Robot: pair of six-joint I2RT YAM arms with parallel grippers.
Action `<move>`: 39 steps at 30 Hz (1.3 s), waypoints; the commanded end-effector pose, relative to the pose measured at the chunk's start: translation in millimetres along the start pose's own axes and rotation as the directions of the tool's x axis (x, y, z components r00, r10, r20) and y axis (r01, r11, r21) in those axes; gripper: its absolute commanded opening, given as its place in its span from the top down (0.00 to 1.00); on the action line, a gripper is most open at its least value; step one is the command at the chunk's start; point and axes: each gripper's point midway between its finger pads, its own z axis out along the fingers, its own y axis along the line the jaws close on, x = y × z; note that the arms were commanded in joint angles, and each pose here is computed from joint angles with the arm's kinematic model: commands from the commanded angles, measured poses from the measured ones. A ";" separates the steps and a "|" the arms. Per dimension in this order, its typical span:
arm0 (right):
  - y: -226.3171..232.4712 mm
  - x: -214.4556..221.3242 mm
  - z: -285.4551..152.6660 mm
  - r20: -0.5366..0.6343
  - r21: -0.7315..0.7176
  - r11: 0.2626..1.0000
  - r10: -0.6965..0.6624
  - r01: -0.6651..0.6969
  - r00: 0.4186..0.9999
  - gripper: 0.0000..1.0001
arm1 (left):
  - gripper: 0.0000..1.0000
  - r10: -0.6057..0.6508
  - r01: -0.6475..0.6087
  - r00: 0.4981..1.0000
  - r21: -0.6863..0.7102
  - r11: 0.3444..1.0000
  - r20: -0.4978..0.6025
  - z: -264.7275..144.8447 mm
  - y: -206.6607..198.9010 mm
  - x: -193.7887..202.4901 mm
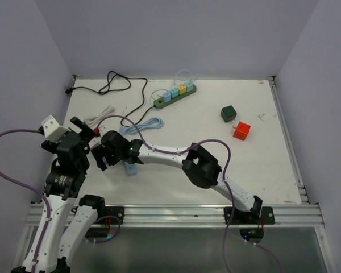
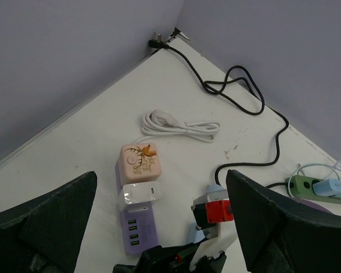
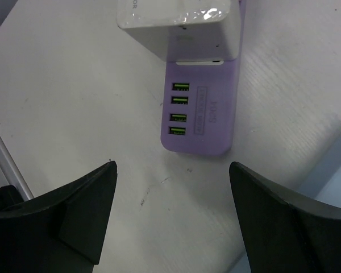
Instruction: Pull the plug off the socket
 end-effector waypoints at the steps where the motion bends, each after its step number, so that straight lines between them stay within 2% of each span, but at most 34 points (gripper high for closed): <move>1: 8.4 -17.3 -3.4 0.009 0.027 0.999 0.037 -0.038 0.999 0.16 | 0.00 -0.031 0.032 0.999 -0.033 0.999 0.037 -2.6 5.5 -13.2; 12: -9.6 -15.7 15.2 0.015 0.150 0.984 0.099 -0.100 0.995 0.16 | 0.00 -0.046 0.048 0.998 -0.022 0.999 0.051 -5.8 5.8 -16.9; 25: -9.9 -2.5 34.0 0.025 0.179 0.972 0.150 -0.152 0.988 0.16 | 0.00 -0.052 0.053 0.997 -0.009 0.999 0.052 -6.9 3.9 -17.9; 27: -15.9 -0.3 34.8 0.031 0.211 0.963 0.164 -0.167 0.986 0.20 | 0.00 -0.051 0.051 0.997 -0.008 0.999 0.051 -6.9 3.7 -17.8; 30: -19.3 -3.9 29.6 0.044 0.227 0.956 0.178 -0.184 0.983 0.36 | 0.00 -0.048 0.048 0.998 -0.001 0.999 0.050 -6.4 2.3 -17.5; 31: -23.5 4.6 30.3 0.031 0.239 0.954 0.180 -0.182 0.983 0.37 | 0.00 -0.047 0.047 0.998 0.003 0.999 0.048 -6.5 1.4 -17.4; 32: -19.2 -5.4 23.8 0.053 0.225 0.955 0.184 -0.191 0.981 0.37 | 0.00 -0.046 0.046 0.998 0.004 0.999 0.048 -6.6 1.2 -17.2; 34: -24.8 2.6 21.1 0.039 0.237 0.952 0.188 -0.192 0.981 0.46 | 0.00 -0.044 0.044 0.998 0.004 0.999 0.048 -6.6 1.2 -17.2; 35: -21.6 -8.5 12.4 0.055 0.221 0.954 0.196 -0.203 0.979 0.50 | 0.00 -0.041 0.041 0.998 0.006 0.999 0.047 -6.8 1.3 -16.8; 38: -26.1 -6.8 -0.7 0.034 0.224 0.957 0.182 -0.185 0.983 0.60 | 0.00 -0.038 0.037 0.998 0.011 0.999 0.047 -7.0 0.5 -16.6; 39: -21.8 -20.9 -15.3 0.057 0.212 0.960 0.176 -0.184 0.983 0.65 | 0.00 -0.037 0.036 0.998 0.014 0.999 0.047 -7.1 -0.2 -16.6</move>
